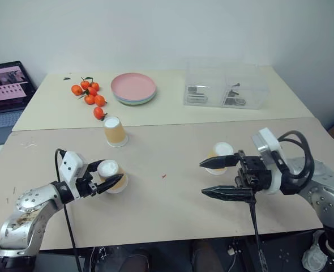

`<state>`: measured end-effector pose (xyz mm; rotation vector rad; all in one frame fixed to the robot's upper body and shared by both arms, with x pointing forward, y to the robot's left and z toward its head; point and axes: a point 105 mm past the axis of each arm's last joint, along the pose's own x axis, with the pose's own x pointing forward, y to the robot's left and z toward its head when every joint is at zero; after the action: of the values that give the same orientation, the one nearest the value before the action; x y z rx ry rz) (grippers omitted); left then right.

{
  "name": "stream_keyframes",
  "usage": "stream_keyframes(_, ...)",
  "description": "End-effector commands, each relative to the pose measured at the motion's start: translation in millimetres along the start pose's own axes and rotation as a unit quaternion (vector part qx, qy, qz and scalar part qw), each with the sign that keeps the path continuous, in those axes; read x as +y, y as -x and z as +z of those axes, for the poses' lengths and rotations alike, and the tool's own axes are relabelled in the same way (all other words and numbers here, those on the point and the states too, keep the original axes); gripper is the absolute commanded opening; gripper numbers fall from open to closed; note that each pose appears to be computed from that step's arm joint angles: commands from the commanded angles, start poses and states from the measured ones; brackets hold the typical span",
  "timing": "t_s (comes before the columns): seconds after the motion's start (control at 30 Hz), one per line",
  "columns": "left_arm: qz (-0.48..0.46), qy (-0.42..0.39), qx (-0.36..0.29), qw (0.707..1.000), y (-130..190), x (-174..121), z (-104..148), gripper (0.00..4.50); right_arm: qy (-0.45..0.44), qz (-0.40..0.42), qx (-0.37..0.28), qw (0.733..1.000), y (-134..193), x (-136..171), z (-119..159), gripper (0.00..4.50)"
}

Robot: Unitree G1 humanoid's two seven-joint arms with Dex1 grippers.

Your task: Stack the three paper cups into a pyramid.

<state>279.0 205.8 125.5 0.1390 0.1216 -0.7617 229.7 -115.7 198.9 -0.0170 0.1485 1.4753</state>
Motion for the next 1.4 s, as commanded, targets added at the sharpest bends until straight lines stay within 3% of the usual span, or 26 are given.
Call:
stream_keyframes(0.03,-0.001,-0.033,-0.024,0.999,-17.1,-1.0,16.9,2.69,0.036,0.004,-0.005,0.999,-1.9,6.6,8.6,4.50)
stream_keyframes(0.33,-0.128,-0.030,-0.091,0.987,-96.2,-47.5,60.7,2.69,0.054,-0.003,0.040,0.998,-0.7,6.3,-3.4,4.50)
stream_keyframes(0.57,-0.207,-0.010,-0.068,0.976,-136.3,-68.3,46.3,2.69,0.060,-0.017,0.039,0.997,-0.4,8.8,-3.1,4.50)
stream_keyframes(1.0,-0.212,-0.011,-0.047,0.976,-140.8,-56.5,30.9,2.69,0.081,-0.148,0.066,0.983,44.1,-24.9,-4.4,4.50)
stream_keyframes(1.3,-0.232,-0.001,-0.044,0.972,-138.9,-63.8,28.9,2.69,0.084,-0.155,0.063,0.982,47.6,-30.1,-5.5,4.50)
stream_keyframes(1.37,-0.248,0.011,-0.042,0.968,-136.7,-67.3,29.1,3.69,0.083,-0.155,0.059,0.983,47.2,-30.2,-4.5,4.50)
stream_keyframes(1.4,-0.244,0.005,-0.043,0.969,-136.8,-66.9,29.6,3.87,0.083,-0.155,0.058,0.983,47.1,-30.2,-4.2,4.50)
